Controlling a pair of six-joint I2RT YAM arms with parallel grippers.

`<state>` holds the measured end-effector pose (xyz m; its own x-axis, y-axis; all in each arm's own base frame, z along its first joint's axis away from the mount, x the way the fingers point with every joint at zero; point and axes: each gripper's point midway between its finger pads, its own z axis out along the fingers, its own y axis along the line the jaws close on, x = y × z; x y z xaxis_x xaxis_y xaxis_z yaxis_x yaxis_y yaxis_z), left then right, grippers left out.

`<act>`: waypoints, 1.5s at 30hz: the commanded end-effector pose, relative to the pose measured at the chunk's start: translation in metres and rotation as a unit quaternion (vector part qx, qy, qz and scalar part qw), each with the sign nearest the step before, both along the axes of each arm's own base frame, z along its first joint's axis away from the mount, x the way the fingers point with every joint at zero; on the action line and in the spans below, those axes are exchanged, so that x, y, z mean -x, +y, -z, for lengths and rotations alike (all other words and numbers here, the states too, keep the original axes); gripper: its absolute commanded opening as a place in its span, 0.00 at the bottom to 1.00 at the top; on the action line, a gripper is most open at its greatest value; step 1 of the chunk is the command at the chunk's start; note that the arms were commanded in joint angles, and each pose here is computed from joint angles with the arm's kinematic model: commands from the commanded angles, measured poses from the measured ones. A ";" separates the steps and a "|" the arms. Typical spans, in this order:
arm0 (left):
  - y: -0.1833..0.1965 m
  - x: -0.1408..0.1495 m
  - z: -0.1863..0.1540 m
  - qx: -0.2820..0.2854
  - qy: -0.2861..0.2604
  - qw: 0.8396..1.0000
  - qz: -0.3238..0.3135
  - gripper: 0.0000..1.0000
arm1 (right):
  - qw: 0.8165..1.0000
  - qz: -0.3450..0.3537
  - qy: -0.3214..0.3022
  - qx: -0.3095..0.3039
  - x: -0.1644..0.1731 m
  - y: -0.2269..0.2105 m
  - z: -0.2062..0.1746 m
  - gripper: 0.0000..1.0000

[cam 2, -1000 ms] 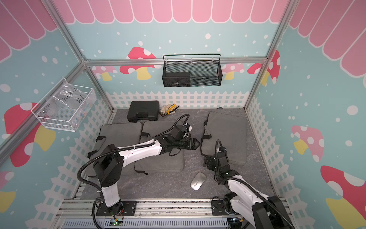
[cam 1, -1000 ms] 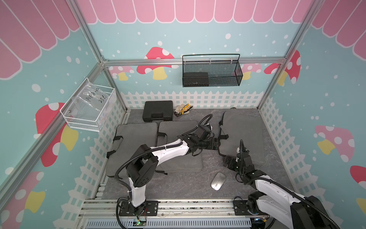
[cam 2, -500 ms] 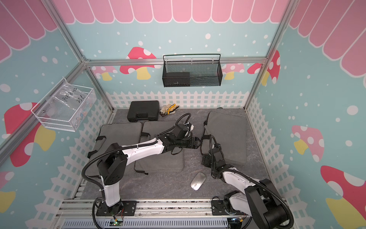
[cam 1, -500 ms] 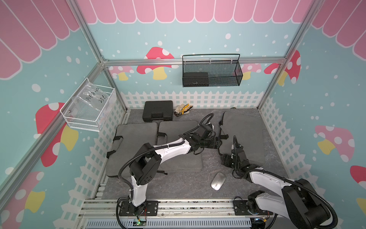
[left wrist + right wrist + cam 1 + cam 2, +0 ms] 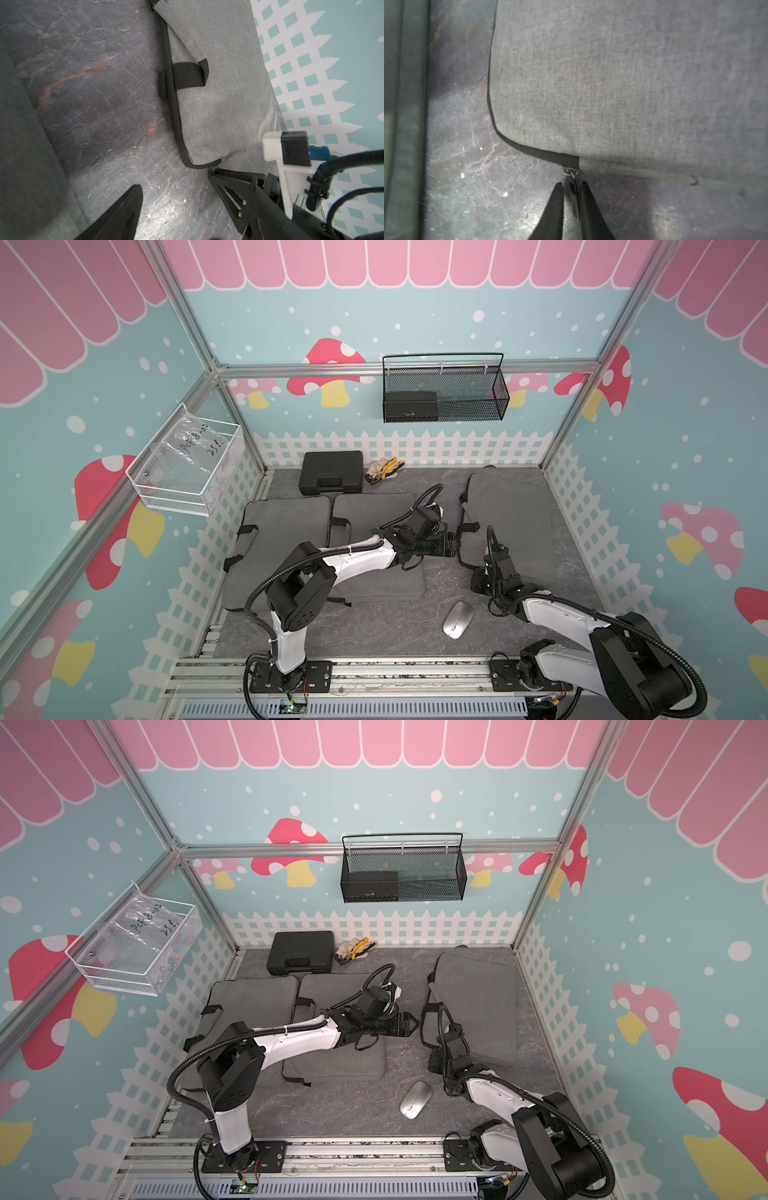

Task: Put the mouse into the laptop bag
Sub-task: Adjust the zippered laptop bag at the center of the board, then unzip the zipper on the zippered laptop bag.

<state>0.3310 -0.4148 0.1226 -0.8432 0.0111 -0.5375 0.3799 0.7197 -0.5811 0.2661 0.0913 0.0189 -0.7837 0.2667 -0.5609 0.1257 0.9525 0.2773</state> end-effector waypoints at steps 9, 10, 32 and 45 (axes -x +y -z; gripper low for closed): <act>-0.021 -0.020 0.016 0.025 0.012 1.000 -0.012 0.78 | 1.000 -0.001 0.002 0.005 0.004 0.000 -0.005 0.00; -0.024 -0.022 0.019 0.026 0.016 0.999 -0.011 0.77 | 1.000 -0.001 0.001 0.005 0.004 0.000 -0.006 0.00; -0.102 -0.008 0.070 0.068 0.098 0.992 0.042 0.38 | 0.997 -0.069 -0.026 -0.036 -0.002 0.049 -0.027 0.00; -0.108 0.030 0.066 0.163 0.136 0.977 0.032 0.36 | 0.990 -0.077 -0.059 -0.103 -0.005 0.068 -0.041 0.00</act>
<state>0.3330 -0.5057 0.0381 -0.9465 -0.0798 -0.3125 0.2192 0.5516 -0.8048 0.2642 0.1345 0.0354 -0.7910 0.2289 -0.5674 0.0158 0.9347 0.3550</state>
